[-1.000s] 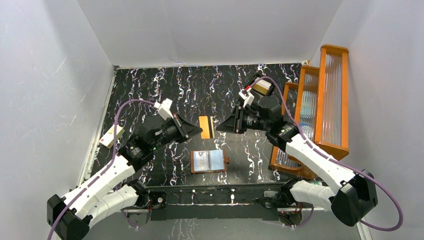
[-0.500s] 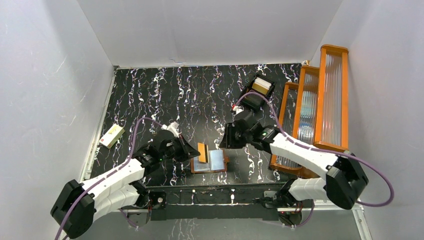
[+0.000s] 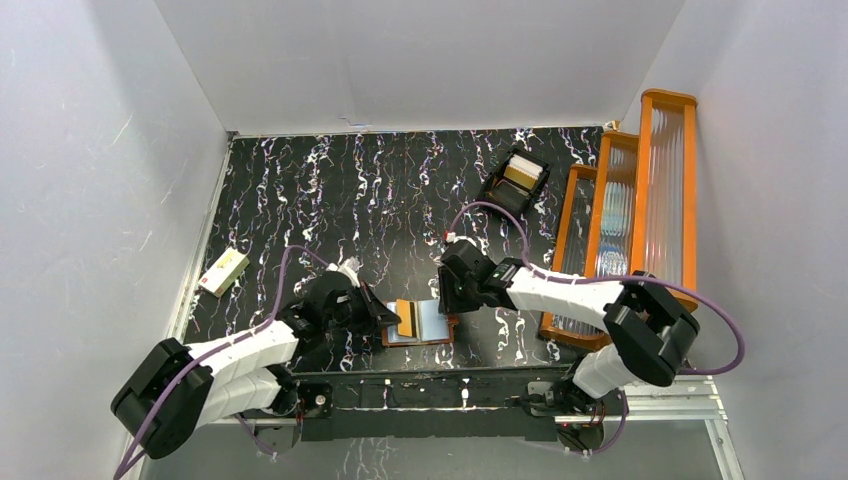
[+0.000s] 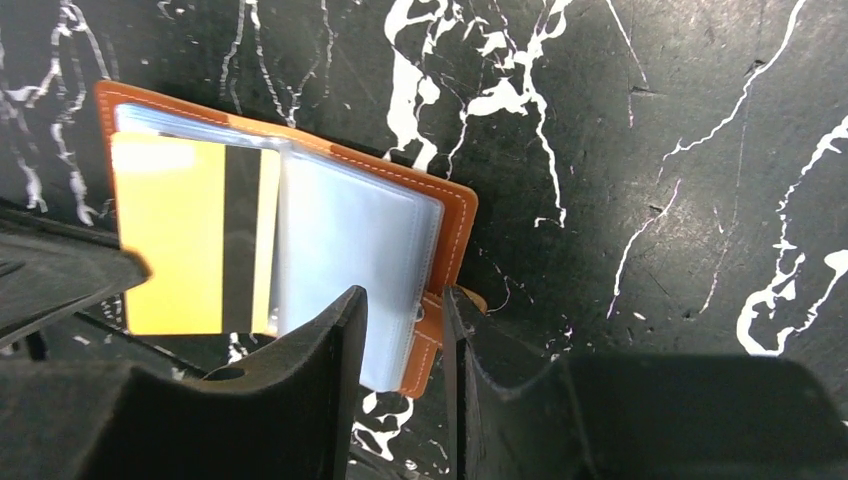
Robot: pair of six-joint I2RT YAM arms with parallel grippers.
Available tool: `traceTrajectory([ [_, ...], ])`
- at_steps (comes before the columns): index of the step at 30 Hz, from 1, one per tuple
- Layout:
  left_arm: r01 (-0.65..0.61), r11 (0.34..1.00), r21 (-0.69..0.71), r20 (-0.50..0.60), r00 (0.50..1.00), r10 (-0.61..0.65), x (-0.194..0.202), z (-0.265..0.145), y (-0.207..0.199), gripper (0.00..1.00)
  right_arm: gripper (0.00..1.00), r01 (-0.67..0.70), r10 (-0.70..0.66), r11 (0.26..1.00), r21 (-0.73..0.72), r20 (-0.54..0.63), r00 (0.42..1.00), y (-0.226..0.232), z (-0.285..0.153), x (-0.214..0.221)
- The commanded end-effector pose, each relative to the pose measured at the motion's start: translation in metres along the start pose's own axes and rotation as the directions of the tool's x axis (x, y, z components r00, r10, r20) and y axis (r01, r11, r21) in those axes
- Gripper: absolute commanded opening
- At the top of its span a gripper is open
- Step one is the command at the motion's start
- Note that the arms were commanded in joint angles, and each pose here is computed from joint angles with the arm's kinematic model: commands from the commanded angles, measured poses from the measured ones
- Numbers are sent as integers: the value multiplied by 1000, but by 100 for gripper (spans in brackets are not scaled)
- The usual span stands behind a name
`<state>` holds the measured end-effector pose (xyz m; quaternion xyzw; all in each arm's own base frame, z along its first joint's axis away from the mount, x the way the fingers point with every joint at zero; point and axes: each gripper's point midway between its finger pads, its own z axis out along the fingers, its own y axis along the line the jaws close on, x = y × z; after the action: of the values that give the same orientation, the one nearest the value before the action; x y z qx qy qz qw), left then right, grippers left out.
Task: Put the credit cards into the card holder
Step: Insert the credit card into the card holder.
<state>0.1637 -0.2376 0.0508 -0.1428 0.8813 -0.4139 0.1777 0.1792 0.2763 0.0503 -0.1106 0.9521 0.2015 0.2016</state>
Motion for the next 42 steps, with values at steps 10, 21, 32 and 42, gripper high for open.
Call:
traceTrajectory([
  [10,-21,999,46,-25,999,22,6,7,-2,0,31,35,-32,996,77,-30,999,-20,24,17],
  [21,-79,997,3,-58,995,79,13,13,14,0,30,30,-28,997,68,-35,999,-19,26,20],
  [32,-76,996,-50,-20,997,76,5,19,22,0,29,28,-26,997,71,-28,999,-20,26,19],
  [42,-69,994,-89,83,994,77,-8,15,32,0,29,29,-26,997,67,-36,999,-20,28,22],
])
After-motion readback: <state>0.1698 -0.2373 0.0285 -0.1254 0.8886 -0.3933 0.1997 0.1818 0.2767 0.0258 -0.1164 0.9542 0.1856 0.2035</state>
